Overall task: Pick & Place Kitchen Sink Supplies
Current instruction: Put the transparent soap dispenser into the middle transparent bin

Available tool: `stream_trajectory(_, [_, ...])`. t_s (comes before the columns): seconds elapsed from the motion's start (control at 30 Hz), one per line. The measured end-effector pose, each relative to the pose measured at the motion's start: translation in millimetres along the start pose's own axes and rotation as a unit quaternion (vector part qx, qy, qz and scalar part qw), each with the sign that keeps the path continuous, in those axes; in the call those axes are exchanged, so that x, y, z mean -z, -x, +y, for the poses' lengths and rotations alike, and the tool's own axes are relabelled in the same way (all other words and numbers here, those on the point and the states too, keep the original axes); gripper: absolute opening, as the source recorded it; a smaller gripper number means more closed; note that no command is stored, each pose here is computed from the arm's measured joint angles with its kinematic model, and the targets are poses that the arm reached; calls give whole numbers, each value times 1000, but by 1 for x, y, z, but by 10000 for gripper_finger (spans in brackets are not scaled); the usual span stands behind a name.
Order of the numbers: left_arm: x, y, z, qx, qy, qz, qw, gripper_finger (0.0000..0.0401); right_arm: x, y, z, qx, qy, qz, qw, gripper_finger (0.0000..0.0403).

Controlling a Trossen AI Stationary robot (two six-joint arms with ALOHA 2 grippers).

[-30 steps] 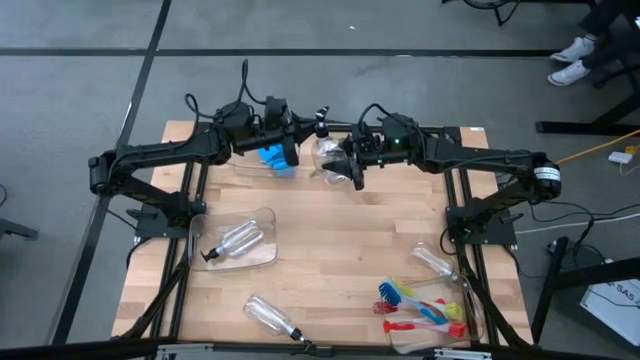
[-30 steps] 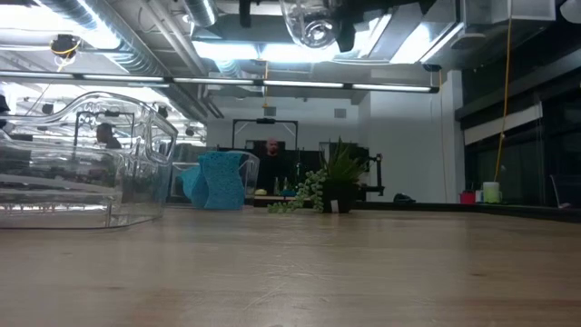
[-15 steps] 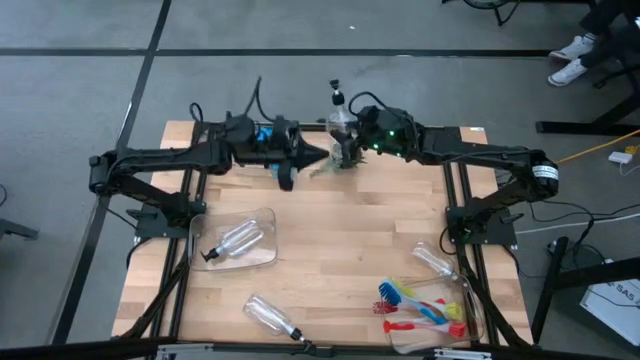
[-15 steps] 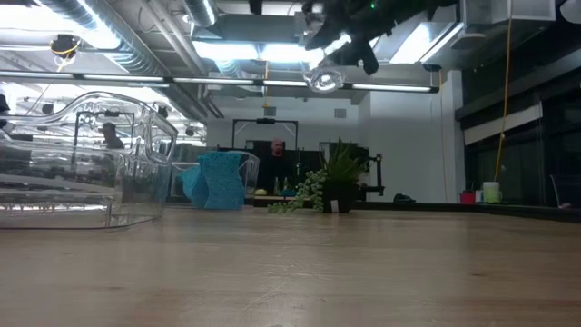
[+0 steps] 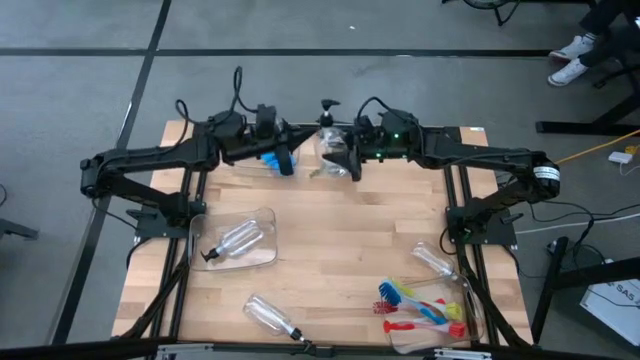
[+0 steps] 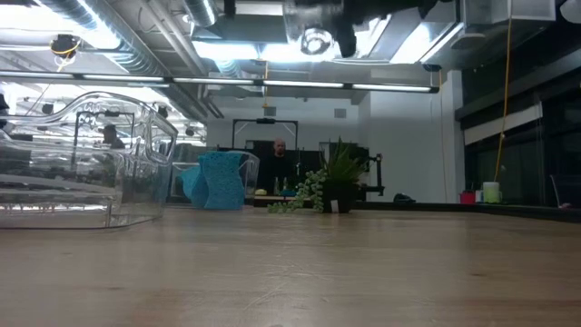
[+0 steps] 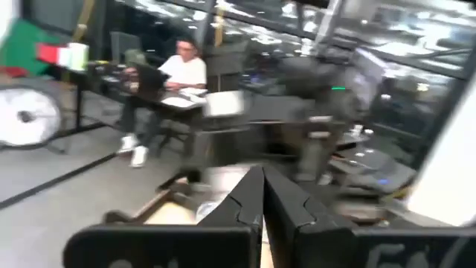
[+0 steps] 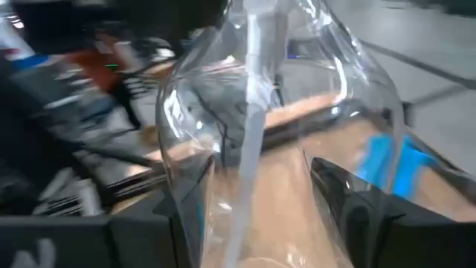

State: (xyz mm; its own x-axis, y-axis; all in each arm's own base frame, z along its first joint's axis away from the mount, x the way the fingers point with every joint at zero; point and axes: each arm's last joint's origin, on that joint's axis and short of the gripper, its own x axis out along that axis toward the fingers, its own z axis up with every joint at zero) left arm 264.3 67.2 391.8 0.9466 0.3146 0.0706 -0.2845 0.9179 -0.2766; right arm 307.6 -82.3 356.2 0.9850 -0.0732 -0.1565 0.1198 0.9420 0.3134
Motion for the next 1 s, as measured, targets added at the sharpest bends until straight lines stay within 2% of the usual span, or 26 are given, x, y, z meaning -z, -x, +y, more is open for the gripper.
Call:
stream_trajectory(0.07, [-1,-1,5,-11,0,-2,1000,1,-1,-1,6,-34,7,-2,999,216])
stream_trajectory(0.23, [5,-8,11,-10,8,10,1000,1,1,-1,16,-74,13,2,997,216])
stream_trajectory(0.4, [5,-15,10,16,14,-11,1000,2,3,-3,21,-85,13,6,996,216])
stream_trajectory(0.63, [6,-20,7,52,27,-16,998,2,6,-7,19,-72,11,8,997,216])
stream_trajectory(0.8, [8,-20,2,53,31,-16,998,1,5,-6,17,-62,11,8,998,216])
stream_trajectory(1.0, [10,-20,2,39,40,-7,998,1,6,-6,13,-14,11,5,1000,216])
